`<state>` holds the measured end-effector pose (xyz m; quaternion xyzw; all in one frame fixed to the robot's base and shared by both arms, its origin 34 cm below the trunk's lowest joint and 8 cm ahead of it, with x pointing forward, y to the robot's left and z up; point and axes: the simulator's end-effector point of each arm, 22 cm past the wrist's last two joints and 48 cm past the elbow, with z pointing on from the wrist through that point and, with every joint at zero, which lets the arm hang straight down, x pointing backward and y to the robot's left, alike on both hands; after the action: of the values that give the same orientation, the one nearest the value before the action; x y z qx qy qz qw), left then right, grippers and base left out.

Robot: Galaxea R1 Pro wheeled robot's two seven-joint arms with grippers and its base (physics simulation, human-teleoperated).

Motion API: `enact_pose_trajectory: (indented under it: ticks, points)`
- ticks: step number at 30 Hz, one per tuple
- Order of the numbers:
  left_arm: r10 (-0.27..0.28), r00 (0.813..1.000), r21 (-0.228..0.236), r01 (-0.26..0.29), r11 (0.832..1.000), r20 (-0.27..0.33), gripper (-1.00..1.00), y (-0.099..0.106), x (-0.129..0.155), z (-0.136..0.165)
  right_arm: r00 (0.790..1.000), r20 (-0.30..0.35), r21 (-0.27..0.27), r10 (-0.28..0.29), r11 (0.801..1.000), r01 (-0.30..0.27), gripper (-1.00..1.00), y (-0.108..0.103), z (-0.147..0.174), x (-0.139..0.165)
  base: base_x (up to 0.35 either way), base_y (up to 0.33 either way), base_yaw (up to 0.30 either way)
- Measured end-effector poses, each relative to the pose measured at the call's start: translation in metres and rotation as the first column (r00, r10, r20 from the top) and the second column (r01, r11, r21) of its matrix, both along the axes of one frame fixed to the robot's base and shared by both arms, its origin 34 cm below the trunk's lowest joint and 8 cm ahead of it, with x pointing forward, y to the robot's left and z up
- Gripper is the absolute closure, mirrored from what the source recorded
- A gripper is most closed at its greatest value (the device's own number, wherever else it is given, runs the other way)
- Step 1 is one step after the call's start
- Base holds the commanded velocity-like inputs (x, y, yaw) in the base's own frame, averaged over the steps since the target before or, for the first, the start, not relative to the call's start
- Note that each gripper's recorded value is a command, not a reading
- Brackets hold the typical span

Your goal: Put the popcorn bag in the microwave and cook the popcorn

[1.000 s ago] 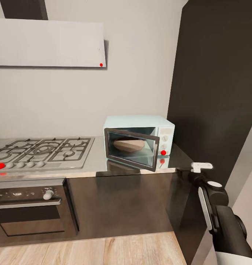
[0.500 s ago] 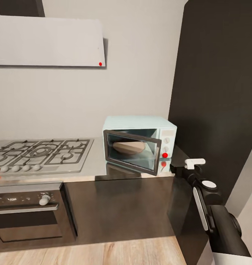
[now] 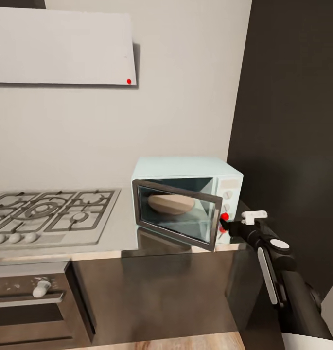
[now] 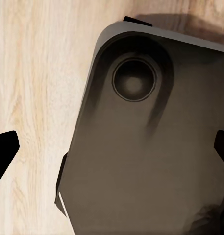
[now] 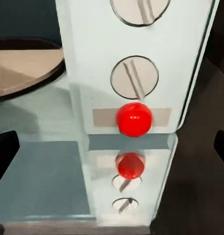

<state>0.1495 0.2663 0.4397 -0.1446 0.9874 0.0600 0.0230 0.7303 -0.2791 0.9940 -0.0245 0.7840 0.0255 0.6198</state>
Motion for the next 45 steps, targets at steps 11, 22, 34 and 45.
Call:
enact_pose_trajectory:
  ticks: [11, 22, 34, 45]
  points:
    - [0.001, 1.000, 0.000, -0.001, 1.000, 0.000, -1.00, 0.000, 0.000, 0.000, 0.968, 0.001, 0.054, 0.249, 0.967, -0.249, -1.00, 0.050, 0.001, -0.011, 0.015, 0.000, 0.000]
    - [0.000, 1.000, -0.001, 0.000, 1.000, 0.001, -1.00, 0.000, 0.000, 0.000, 0.923, 0.005, 0.077, 0.384, 0.920, -0.383, -1.00, 0.078, 0.002, -0.024, 0.000, 0.000, 0.000]
    - [0.003, 1.000, 0.000, -0.003, 1.000, 0.001, -1.00, -0.001, 0.000, 0.000, 0.926, 0.001, 0.075, 0.378, 0.923, -0.377, -1.00, 0.077, 0.001, -0.023, -0.204, 0.146, 0.000]
    - [0.003, 1.000, 0.001, -0.003, 1.000, 0.001, -1.00, 0.000, 0.000, 0.000, 0.926, 0.000, 0.079, 0.378, 0.923, -0.376, -1.00, 0.077, 0.000, -0.023, -0.244, 0.235, 0.000]
